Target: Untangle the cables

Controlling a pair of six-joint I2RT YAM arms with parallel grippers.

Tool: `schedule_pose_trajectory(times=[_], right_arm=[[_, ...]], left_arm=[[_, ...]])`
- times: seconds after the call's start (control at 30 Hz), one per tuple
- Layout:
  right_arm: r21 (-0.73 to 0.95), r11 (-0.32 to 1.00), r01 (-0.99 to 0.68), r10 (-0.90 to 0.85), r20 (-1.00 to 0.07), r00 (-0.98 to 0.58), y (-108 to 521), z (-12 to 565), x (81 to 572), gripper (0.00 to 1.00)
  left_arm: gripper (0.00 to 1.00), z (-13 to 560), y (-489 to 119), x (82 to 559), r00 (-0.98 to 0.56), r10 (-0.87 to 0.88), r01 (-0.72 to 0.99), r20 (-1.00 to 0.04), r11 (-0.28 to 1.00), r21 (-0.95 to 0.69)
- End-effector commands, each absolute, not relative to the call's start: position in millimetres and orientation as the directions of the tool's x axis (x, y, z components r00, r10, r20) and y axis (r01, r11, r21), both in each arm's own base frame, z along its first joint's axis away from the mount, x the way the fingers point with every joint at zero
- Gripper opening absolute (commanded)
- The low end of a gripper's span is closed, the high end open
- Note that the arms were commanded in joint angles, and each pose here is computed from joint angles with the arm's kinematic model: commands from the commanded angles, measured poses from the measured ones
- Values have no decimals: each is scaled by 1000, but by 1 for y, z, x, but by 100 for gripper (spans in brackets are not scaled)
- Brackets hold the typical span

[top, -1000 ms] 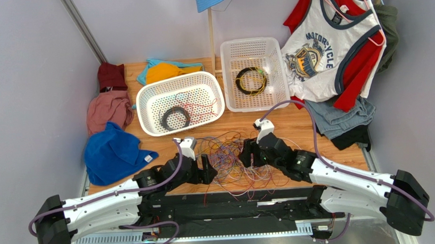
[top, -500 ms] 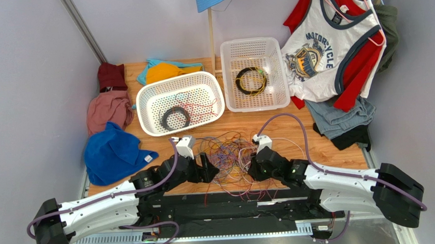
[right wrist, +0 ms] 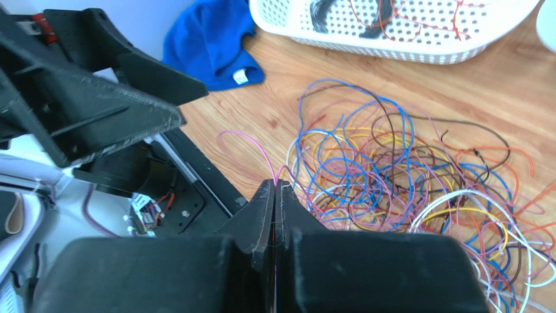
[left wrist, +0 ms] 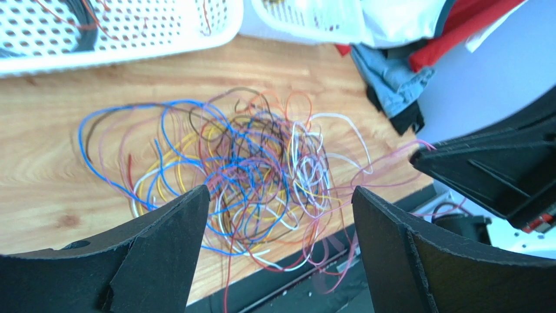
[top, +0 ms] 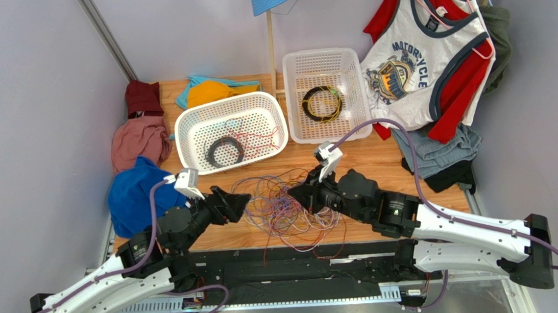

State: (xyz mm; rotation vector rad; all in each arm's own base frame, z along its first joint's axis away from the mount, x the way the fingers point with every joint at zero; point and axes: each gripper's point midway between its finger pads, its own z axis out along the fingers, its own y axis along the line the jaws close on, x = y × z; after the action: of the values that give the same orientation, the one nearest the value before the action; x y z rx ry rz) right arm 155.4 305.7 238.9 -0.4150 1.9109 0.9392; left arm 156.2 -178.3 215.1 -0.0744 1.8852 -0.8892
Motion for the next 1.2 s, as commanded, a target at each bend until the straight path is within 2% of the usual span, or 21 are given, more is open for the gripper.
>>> schedule_pose_trajectory(times=[0.0,0.17,0.33,0.47,0.6,0.67,0.73,0.93,1.17], right_arm=[[402,699,-592,89,-869,-486,288,224,157,0],[410,756,-510,105,-845,-524,254,172,153,0],[432,752,-497,139,-842,-521,242,169,150,0],[436,732,-523,154,-854,-496,243,190,150,0],[462,671,-581,192,-864,-465,256,242,147,0],[472,637,-609,198,-864,-463,263,261,144,0],[491,593,-638,218,-861,-460,269,288,140,0],[524,494,-694,255,-850,-460,280,338,128,0],[566,427,-706,261,-824,-502,295,346,120,0]], left_arm=[[89,220,-158,162,-438,-394,292,-808,787,-543],[88,221,-155,164,-424,-391,286,-817,798,-530],[88,216,-172,164,-445,-371,327,-815,779,-534],[88,227,-204,158,-437,-333,475,-836,703,-529],[99,240,-246,138,-435,-266,670,-860,542,-507],[99,250,-256,134,-410,-278,717,-869,490,-496],[99,250,-264,130,-406,-271,748,-873,450,-487],[99,276,-270,122,-310,-392,832,-866,329,-446],[99,293,-275,120,-247,-420,872,-873,297,-389]])
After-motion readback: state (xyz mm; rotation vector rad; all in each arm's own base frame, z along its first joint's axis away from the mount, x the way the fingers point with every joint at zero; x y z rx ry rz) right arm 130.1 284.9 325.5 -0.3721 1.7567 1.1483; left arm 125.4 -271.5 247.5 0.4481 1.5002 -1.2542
